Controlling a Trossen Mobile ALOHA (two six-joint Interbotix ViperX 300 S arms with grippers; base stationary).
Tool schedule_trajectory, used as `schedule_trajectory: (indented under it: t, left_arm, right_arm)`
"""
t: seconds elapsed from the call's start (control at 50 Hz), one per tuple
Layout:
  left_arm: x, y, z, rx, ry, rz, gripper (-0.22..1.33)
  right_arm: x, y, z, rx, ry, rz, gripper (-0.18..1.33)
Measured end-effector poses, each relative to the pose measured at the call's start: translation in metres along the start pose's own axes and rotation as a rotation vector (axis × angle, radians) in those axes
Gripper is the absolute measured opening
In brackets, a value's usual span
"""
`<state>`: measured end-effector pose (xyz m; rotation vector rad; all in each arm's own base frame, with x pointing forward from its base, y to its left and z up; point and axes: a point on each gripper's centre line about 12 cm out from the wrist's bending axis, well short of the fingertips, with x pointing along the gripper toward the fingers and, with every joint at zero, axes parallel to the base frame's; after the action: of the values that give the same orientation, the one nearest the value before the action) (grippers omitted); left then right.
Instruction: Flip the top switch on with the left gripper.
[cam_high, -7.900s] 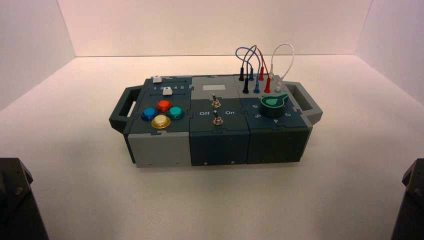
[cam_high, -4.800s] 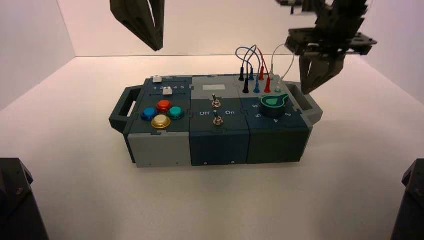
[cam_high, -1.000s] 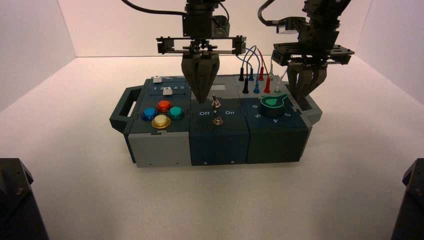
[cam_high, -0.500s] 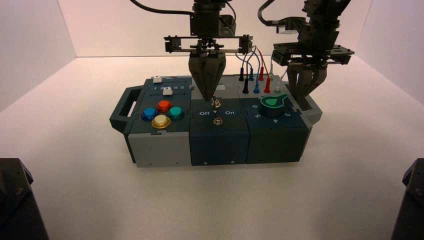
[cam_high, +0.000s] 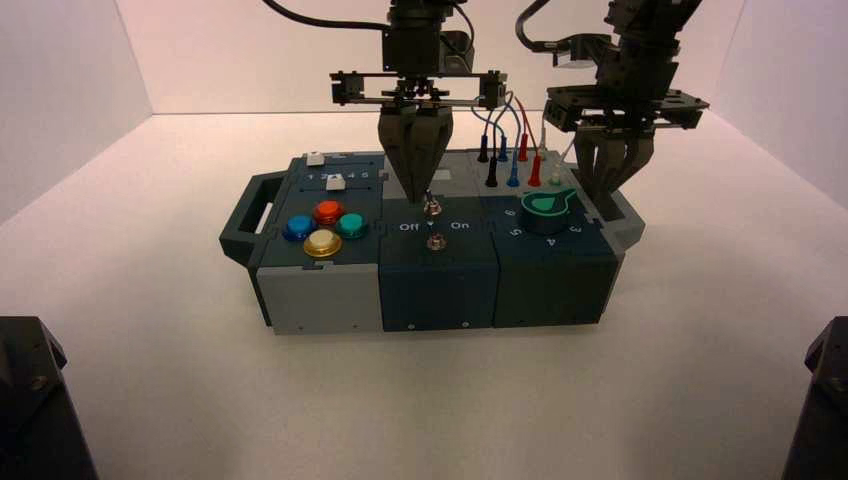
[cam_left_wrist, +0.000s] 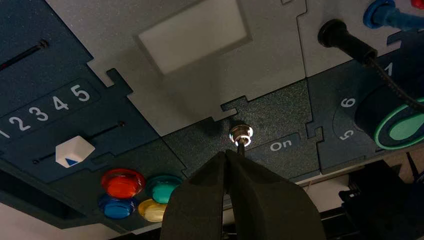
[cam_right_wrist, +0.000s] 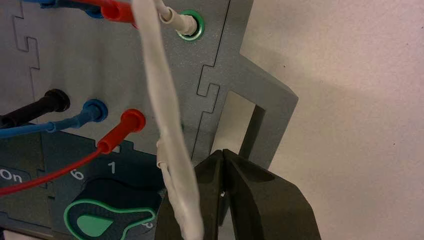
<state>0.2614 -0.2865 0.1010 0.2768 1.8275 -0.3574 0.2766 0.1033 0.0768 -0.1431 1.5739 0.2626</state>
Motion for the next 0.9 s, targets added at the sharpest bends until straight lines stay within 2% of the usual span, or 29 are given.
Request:
schedule_trajectory:
  t: [0.44,0.9]
  left_arm:
    - [-0.0071,-0.0046,0.0010,0.010,0.004,0.002,-0.17]
    - [-0.0017,-0.0062,0.0018,0.014,0.013,0.008,-0.17]
  right_arm:
    - [0.0000,0.0000,-0.0002,0.000,0.002,0.000,-0.16]
    - [-0.0005,0.0000,-0.0001,-0.002,0.000,0.000,-0.16]
